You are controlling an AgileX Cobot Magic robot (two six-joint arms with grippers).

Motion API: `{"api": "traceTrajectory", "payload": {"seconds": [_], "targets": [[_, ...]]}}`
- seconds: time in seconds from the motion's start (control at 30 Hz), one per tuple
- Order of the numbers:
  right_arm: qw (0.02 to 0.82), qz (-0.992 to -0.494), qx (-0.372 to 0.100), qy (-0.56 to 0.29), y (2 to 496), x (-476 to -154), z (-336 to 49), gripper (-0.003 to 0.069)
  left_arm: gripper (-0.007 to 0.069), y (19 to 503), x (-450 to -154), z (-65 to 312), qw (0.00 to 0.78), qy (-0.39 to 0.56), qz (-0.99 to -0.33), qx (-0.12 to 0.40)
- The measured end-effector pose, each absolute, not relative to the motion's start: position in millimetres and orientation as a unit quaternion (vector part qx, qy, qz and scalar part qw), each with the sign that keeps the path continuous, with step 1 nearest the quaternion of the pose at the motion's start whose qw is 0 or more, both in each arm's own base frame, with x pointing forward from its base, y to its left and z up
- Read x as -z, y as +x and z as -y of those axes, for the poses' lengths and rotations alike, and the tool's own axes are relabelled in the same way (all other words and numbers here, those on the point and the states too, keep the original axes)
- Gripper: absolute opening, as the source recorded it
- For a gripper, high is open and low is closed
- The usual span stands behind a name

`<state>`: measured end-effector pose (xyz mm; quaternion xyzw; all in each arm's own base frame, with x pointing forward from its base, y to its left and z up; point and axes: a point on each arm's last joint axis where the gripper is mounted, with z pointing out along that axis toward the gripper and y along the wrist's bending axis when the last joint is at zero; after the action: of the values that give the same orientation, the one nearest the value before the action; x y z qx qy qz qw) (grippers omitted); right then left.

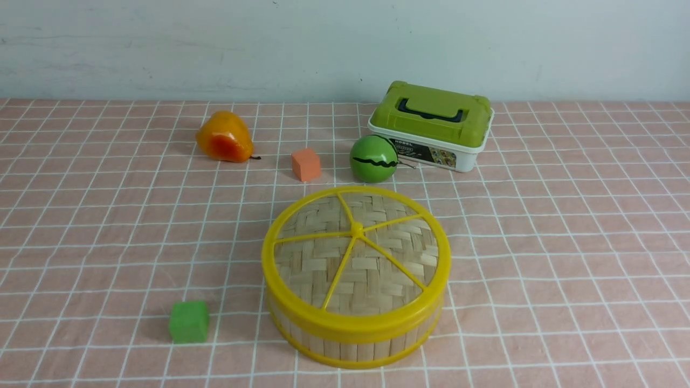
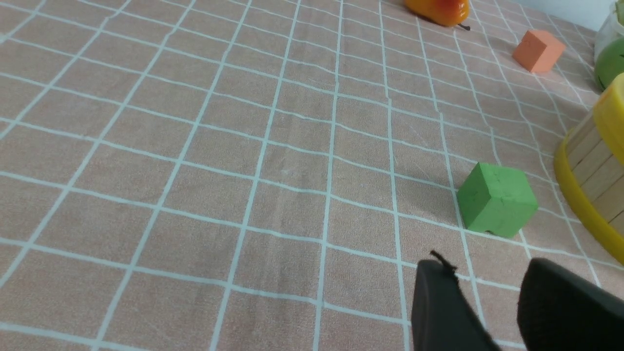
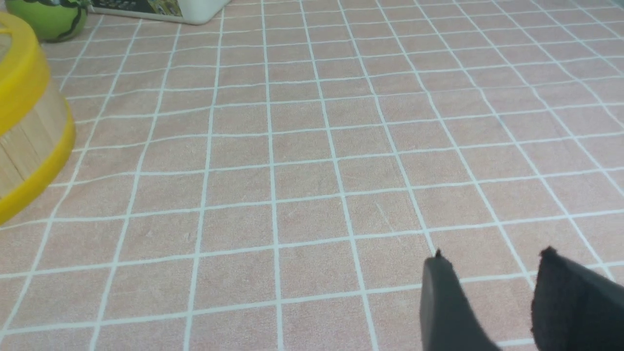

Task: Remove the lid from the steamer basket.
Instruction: Use the right arm to lift the lid of the steamer

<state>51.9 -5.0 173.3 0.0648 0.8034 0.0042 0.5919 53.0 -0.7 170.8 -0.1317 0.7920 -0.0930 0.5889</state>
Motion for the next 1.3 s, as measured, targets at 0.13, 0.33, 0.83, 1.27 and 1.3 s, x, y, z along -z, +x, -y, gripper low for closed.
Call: {"api": "traceTrajectory", "payload": {"seconds": [0.13, 0.33, 0.83, 1.27, 1.3], "targets": [[0.592, -0.803, -0.003, 0.064, 52, -173, 5, 0.0241, 0.0239, 53, -171, 1, 0.589, -0.132, -0.792, 0.093], [0.593, -0.802, -0.006, 0.066, 52, -174, 5, 0.0241, 0.0239, 53, -171, 1, 0.589, -0.132, -0.792, 0.093], [0.485, -0.674, -0.404, 0.384, 53, -180, -17, 0.0241, 0.0239, 53, -171, 1, 0.589, -0.132, -0.792, 0.093], [0.568, -0.724, -0.315, 0.230, 49, -222, -19, 0.0172, 0.0239, 53, -171, 1, 0.589, -0.132, -0.792, 0.093], [0.571, -0.730, -0.306, 0.215, 49, -229, -20, 0.0158, 0.0239, 53, -171, 1, 0.589, -0.132, -0.792, 0.093]]}}
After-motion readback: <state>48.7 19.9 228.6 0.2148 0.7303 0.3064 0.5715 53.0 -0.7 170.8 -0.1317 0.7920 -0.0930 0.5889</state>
